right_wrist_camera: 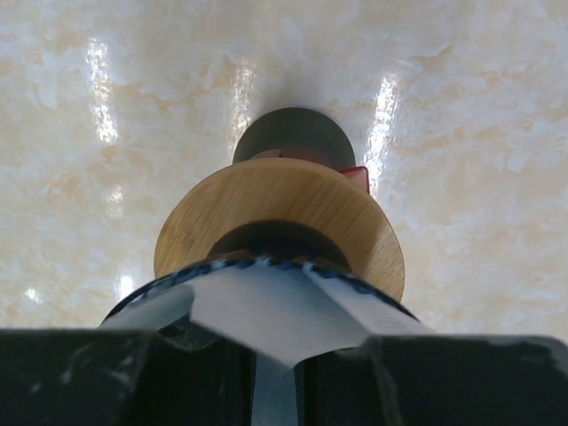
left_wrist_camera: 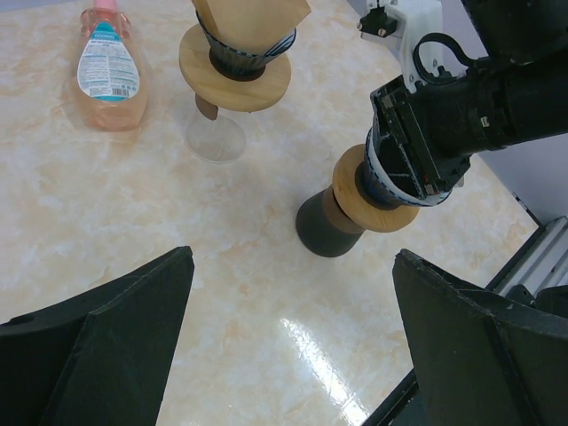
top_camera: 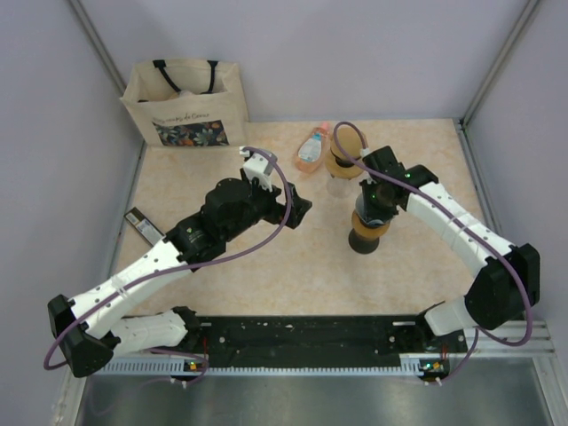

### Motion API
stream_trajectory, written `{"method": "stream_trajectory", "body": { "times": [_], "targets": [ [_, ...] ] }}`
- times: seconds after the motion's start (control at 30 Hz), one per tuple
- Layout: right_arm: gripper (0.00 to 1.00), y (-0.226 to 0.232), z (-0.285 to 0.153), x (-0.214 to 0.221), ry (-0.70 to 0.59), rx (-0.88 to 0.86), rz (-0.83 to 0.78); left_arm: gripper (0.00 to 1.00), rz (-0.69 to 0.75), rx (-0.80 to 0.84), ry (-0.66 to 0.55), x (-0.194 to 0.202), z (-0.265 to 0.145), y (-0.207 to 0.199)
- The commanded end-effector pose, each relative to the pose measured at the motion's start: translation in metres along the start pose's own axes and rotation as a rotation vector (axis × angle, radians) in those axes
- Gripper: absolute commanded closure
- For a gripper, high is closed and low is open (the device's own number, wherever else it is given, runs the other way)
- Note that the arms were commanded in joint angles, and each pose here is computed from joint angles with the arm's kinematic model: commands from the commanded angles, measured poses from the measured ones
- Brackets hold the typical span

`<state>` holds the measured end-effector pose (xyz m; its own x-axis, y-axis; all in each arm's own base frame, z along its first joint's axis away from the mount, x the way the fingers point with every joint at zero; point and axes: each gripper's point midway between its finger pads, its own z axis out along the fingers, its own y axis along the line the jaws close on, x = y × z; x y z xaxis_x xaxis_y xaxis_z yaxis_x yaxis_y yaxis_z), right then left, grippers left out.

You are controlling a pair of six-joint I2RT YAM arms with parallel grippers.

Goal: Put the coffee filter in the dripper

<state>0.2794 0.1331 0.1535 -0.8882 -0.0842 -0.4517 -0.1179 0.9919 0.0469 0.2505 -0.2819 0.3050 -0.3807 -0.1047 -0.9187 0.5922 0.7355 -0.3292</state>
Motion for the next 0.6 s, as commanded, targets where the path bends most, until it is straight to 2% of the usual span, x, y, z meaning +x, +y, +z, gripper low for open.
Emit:
{"method": "stream_trajectory", "body": {
  "times": [0.0,0.4,0.57],
  "targets": [
    [0.80,0.000,0.011,-0.001,-0.007,-0.014,0.000,0.01,0.000,-0.009,-0.034,-0.008,-0.002,0.002],
    [0.80,0.004,0.032,0.011,0.029,-0.027,-0.007,0.01,-0.005,-0.035,-0.034,-0.008,-0.003,0.007],
    [0.81,0.003,0.028,0.006,0.011,-0.025,0.002,0.01,-0.008,-0.036,-0.031,-0.008,-0.004,0.007]
  ]
}}
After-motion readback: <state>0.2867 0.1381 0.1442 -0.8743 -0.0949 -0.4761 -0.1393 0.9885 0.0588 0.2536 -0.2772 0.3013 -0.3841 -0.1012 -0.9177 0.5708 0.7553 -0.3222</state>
